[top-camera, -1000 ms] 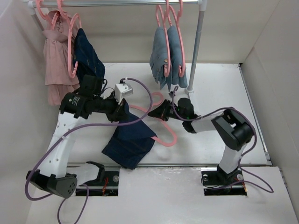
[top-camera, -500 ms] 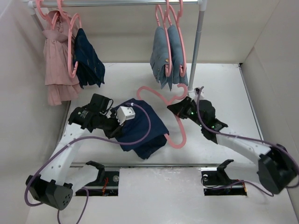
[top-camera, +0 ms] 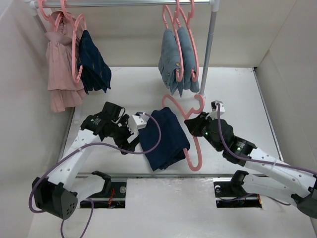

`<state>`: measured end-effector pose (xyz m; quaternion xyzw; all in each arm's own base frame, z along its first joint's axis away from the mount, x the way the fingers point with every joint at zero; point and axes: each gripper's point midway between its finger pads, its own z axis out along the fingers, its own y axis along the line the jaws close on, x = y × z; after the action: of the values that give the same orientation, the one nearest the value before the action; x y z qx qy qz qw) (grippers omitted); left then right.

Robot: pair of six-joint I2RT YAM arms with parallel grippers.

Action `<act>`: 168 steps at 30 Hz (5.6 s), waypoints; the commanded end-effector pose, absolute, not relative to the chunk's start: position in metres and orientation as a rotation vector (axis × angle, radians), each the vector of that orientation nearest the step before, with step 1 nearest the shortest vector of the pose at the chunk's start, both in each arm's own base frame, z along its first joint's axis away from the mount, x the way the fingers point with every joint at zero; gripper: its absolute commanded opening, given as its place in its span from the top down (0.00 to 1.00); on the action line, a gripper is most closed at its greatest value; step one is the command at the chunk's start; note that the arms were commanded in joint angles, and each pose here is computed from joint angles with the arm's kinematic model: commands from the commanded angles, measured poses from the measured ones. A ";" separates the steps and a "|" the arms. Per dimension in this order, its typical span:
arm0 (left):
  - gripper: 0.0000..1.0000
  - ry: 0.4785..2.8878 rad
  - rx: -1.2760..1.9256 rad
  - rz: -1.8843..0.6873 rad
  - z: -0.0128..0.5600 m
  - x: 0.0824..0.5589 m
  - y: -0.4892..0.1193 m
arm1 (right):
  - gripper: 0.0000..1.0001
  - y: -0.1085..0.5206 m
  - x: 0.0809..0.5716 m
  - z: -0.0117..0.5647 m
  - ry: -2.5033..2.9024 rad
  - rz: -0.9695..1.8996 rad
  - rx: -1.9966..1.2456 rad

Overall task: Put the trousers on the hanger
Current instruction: Place the trousers on the hanger, then place the hanger at the clothesline, then reset both arms

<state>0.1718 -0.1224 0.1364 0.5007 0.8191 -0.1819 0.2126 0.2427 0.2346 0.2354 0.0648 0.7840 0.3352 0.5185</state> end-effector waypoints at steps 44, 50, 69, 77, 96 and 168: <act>0.01 1.758 0.857 -1.235 0.355 0.160 -0.228 | 1.00 0.389 0.269 0.470 1.492 0.661 0.186; 0.08 1.885 0.751 -1.142 0.326 0.185 -0.224 | 1.00 0.395 0.266 0.475 1.487 0.706 0.167; 1.00 1.824 0.723 -1.326 0.352 0.172 -0.221 | 1.00 0.419 0.275 0.459 1.522 0.857 0.051; 1.00 1.677 0.686 -1.430 0.413 0.172 -0.218 | 0.69 0.414 0.287 0.456 1.544 0.942 -0.059; 1.00 1.463 0.517 -1.732 0.513 0.229 -0.206 | 0.21 0.348 0.269 0.485 1.491 0.958 -0.089; 0.00 1.736 0.216 -0.937 0.448 0.354 -0.109 | 0.18 0.343 0.257 0.422 1.634 0.869 -0.233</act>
<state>0.3666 -0.1190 0.4227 0.0687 0.7427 -0.4471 0.4937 0.2645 0.3510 0.3984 -0.1004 0.7248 0.3560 0.5812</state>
